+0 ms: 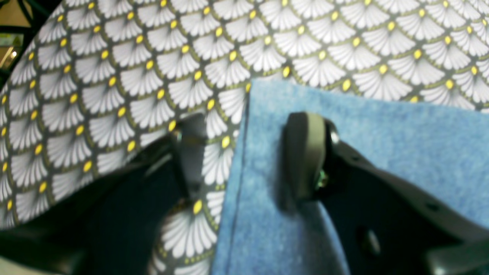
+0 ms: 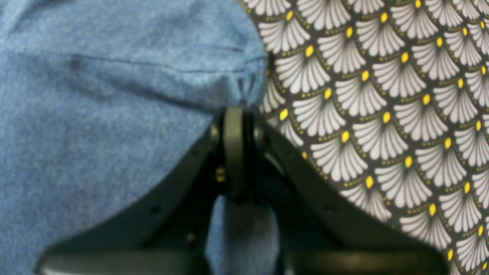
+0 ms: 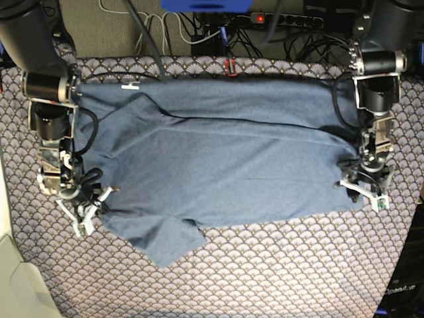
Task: Fold the T-shirt properly
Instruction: 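Grasp the shirt's side edges with both grippers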
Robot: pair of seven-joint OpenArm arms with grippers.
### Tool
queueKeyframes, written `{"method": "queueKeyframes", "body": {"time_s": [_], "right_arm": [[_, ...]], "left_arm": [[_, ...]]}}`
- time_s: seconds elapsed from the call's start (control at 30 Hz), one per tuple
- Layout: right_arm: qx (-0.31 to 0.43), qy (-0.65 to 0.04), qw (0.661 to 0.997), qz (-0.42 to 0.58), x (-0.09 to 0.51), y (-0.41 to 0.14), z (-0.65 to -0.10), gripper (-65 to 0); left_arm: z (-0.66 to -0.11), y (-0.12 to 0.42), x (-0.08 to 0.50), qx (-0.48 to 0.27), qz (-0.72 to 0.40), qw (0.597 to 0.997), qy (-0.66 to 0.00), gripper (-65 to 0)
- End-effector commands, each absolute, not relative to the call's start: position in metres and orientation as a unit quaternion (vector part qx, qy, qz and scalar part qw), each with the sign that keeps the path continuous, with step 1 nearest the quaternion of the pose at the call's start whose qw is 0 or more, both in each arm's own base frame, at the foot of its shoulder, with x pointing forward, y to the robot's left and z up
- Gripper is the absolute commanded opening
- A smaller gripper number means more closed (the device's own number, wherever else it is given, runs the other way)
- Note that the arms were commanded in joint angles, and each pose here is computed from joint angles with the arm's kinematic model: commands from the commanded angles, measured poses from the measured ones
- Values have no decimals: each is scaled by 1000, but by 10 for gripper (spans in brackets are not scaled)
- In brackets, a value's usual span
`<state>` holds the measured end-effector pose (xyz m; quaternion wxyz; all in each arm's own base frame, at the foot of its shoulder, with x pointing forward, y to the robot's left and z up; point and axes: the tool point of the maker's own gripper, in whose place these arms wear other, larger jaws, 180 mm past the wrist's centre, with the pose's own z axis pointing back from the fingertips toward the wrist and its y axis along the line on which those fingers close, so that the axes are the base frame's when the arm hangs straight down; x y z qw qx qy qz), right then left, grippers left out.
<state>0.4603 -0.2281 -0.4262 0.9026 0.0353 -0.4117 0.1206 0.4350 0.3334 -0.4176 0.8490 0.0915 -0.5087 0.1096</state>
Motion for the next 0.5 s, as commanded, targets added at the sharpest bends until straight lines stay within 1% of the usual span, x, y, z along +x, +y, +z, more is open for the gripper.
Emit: {"method": "queueKeyframes", "body": {"time_s": [0.0, 0.47], "right_arm": [[27, -412, 903, 124, 467, -232, -418, -650], [27, -413, 902, 124, 468, -232, -417, -650]], "left_arm": [[-393, 338, 452, 95, 110, 829, -540, -313], [-394, 323, 459, 80, 115, 829, -542, -313]]}}
